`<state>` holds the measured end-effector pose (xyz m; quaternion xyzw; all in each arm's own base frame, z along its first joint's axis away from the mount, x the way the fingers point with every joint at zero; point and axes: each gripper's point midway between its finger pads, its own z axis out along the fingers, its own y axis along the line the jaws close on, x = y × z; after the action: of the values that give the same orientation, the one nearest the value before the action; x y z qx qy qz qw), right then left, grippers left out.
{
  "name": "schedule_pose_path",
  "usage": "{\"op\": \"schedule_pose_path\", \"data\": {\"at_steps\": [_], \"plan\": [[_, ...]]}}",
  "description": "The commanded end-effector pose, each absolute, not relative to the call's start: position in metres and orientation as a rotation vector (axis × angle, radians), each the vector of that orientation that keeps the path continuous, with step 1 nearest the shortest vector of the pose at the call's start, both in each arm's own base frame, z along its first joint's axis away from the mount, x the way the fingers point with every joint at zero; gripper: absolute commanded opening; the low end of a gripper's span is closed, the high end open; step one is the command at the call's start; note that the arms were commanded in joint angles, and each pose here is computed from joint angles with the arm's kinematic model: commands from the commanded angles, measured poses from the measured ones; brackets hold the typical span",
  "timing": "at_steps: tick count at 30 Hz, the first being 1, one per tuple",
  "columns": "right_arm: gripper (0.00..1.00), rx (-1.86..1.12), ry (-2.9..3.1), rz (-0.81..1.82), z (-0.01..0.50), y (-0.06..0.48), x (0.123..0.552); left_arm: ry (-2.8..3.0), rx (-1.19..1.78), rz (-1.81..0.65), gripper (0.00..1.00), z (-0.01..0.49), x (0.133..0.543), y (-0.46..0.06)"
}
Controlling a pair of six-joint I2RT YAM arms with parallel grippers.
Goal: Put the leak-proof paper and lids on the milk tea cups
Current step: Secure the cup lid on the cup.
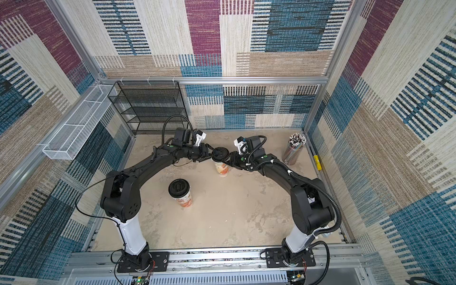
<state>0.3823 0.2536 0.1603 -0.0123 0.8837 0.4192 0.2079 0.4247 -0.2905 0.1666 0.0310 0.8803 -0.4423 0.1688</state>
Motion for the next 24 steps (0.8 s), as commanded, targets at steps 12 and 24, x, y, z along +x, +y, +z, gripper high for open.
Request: {"op": "schedule_pose_path", "data": {"at_steps": [12, 24], "plan": [[0.47, -0.073, 2.238, 1.2, 0.26, 0.232, 0.384, 2.863, -0.122, -0.871, 0.52, 0.091, 0.389, -0.242], [0.38, 0.163, 2.283, 1.198, 0.232, 0.23, 0.424, 2.867, -0.123, -0.877, 0.52, 0.089, 0.387, -0.242]]}}
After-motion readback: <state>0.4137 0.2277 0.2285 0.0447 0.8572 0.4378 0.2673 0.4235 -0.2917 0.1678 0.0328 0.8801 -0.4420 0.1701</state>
